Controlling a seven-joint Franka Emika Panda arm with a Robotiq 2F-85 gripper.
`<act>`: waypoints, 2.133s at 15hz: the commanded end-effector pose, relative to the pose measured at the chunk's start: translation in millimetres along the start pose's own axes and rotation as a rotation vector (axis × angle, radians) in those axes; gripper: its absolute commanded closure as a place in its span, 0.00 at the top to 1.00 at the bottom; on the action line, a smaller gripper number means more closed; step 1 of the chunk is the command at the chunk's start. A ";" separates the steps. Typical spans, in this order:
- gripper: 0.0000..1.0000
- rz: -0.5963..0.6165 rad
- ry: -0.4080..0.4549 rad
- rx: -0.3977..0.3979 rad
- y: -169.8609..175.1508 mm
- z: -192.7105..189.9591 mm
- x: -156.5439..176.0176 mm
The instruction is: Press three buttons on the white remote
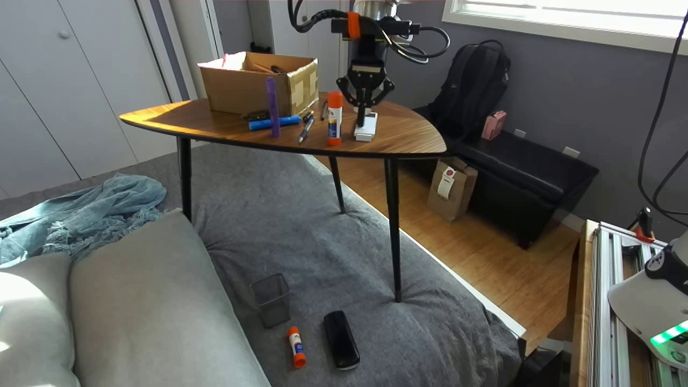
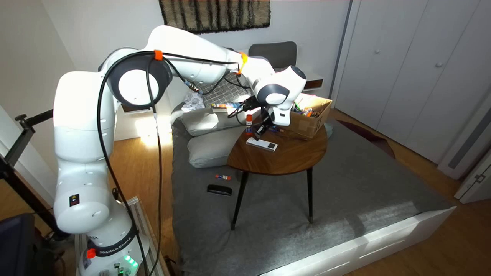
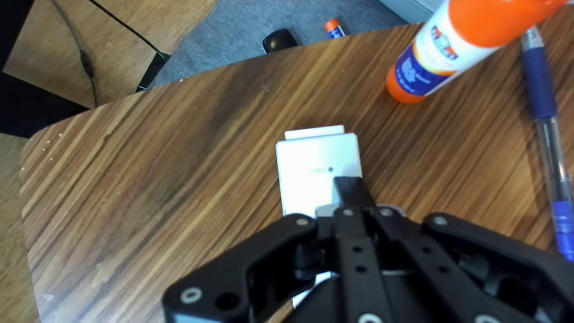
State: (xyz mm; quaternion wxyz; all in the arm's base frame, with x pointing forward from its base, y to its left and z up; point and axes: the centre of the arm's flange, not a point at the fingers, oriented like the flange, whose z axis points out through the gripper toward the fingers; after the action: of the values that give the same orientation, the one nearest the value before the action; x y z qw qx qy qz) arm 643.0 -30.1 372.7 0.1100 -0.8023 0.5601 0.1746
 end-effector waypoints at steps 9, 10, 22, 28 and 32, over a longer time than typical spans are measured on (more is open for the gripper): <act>0.00 0.012 0.025 0.057 -2.2 -20.5 2.7; 0.00 0.013 0.023 0.059 -3.1 -20.7 2.5; 0.00 0.017 -0.009 0.045 -7.7 -9.9 3.6; 0.00 0.019 -0.019 0.037 -8.1 -6.7 3.8; 0.00 0.023 -0.020 0.034 -9.0 -2.4 4.9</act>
State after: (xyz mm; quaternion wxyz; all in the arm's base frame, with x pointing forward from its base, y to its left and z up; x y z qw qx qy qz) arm 650.5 -34.9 374.0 0.1177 -0.8003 0.5649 0.1631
